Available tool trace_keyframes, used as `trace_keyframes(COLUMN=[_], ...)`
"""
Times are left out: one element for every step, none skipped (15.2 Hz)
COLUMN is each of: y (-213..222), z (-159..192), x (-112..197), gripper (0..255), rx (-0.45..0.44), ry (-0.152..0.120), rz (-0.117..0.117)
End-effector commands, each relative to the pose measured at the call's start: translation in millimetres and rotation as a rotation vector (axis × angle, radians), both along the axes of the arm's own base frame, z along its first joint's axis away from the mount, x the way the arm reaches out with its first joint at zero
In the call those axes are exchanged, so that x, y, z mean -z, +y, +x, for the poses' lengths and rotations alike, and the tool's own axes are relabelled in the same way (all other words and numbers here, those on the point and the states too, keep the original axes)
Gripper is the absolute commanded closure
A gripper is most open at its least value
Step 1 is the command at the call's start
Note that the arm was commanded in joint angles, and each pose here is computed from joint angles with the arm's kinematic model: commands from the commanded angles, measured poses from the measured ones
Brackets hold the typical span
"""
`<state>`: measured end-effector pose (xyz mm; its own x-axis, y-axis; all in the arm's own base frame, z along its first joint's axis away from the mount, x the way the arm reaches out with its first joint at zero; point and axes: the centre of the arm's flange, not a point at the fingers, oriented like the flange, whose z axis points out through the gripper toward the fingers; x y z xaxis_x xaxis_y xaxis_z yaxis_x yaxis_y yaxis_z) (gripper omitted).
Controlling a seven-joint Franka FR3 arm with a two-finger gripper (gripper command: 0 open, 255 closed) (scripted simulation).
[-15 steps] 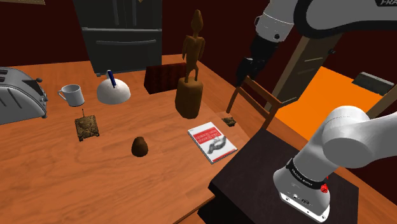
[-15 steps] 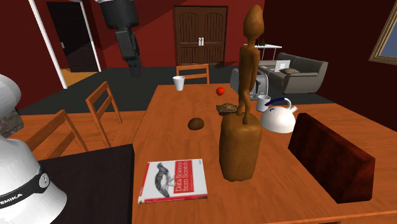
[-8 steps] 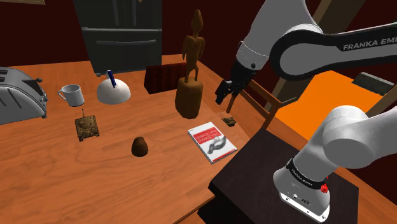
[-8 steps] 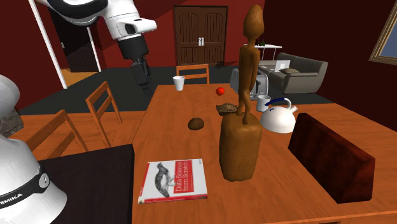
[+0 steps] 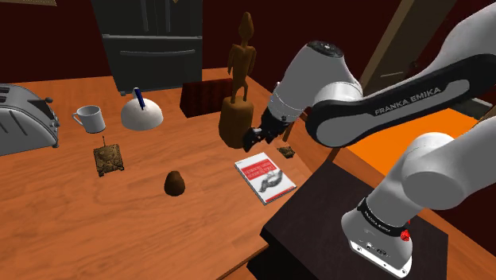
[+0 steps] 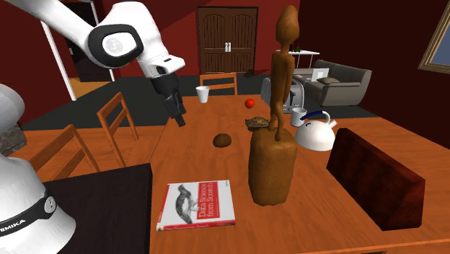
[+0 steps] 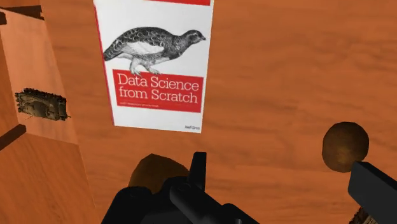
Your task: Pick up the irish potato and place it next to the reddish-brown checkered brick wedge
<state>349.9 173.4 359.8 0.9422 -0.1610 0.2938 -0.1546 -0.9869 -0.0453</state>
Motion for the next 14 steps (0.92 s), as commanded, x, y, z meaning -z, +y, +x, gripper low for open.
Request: trace_keyframes(y=[18, 26, 33, 41, 48, 56, 63, 70, 78, 85, 93, 100, 108, 115], z=[10, 14, 18, 23, 27, 32, 37, 42, 47, 52, 58, 64, 69, 75], x=[17, 27, 36, 46, 55, 65, 74, 83, 92, 101, 110, 119, 127, 136], gripper=[0, 0, 0, 0, 0, 0, 0, 0, 0, 0, 0, 0, 0, 0], rx=[0.013, 0.019, 0.025, 0.032, 0.038, 0.044, 0.051, 0.057, 0.063, 0.070, 0.076, 0.082, 0.089, 0.095], ry=[-0.027, -0.039, -0.051, -0.062, -0.074, -0.086, -0.098, -0.110, -0.121, -0.133, -0.145, -0.157, -0.169, -0.180], rz=[0.014, 0.018, 0.022, 0.026, 0.029, 0.033, 0.037, 0.041, 0.045, 0.048, 0.052, 0.056, 0.060, 0.064])
